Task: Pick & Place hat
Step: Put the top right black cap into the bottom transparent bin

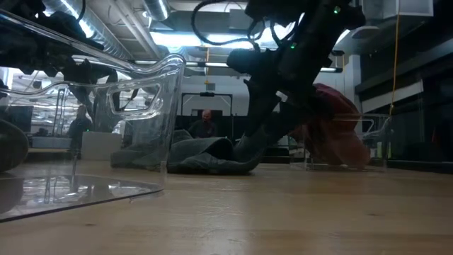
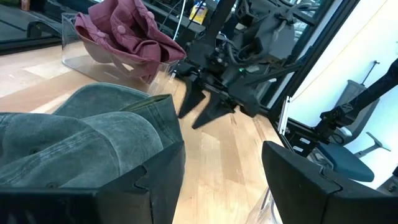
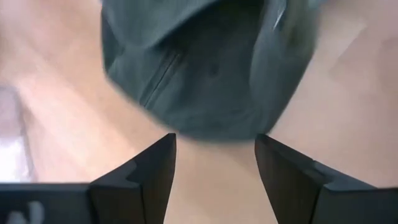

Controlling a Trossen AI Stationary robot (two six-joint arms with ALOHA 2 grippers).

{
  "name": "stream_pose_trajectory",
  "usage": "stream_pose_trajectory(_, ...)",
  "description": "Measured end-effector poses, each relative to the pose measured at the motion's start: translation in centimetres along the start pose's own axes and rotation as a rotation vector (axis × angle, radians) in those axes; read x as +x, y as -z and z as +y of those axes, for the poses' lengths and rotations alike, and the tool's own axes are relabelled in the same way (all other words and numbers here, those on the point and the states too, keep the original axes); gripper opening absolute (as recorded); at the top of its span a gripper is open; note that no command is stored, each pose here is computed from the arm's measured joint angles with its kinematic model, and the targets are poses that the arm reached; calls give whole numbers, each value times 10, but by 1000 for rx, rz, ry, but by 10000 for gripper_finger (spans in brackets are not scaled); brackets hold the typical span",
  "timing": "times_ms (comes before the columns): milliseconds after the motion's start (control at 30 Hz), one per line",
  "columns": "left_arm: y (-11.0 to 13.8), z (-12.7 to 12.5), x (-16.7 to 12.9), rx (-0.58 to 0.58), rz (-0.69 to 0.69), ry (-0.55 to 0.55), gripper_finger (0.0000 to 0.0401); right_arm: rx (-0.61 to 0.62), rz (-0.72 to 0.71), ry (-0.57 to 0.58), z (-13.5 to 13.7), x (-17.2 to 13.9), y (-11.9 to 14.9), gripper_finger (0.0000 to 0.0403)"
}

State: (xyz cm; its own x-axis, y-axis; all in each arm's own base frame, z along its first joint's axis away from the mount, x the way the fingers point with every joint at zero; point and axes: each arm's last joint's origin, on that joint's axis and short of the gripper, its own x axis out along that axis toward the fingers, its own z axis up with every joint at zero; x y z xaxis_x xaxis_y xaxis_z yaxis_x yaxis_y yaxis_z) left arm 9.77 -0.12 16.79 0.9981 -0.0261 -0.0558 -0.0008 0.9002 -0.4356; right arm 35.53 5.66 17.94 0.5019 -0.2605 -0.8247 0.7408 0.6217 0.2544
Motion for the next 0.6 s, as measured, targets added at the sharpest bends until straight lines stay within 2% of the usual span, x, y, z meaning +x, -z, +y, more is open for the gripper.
stream_pose_trajectory(200,0,0,0,0,0,0,210,-5,4,-7,2,-1,3,218)
stream_pose_trajectory(400,0,0,0,0,0,0,210,-27,-33,76,-4,-2,4,218)
stream_pose_trajectory(600,0,0,0,0,0,0,210,-28,-141,143,-7,-1,-2,218)
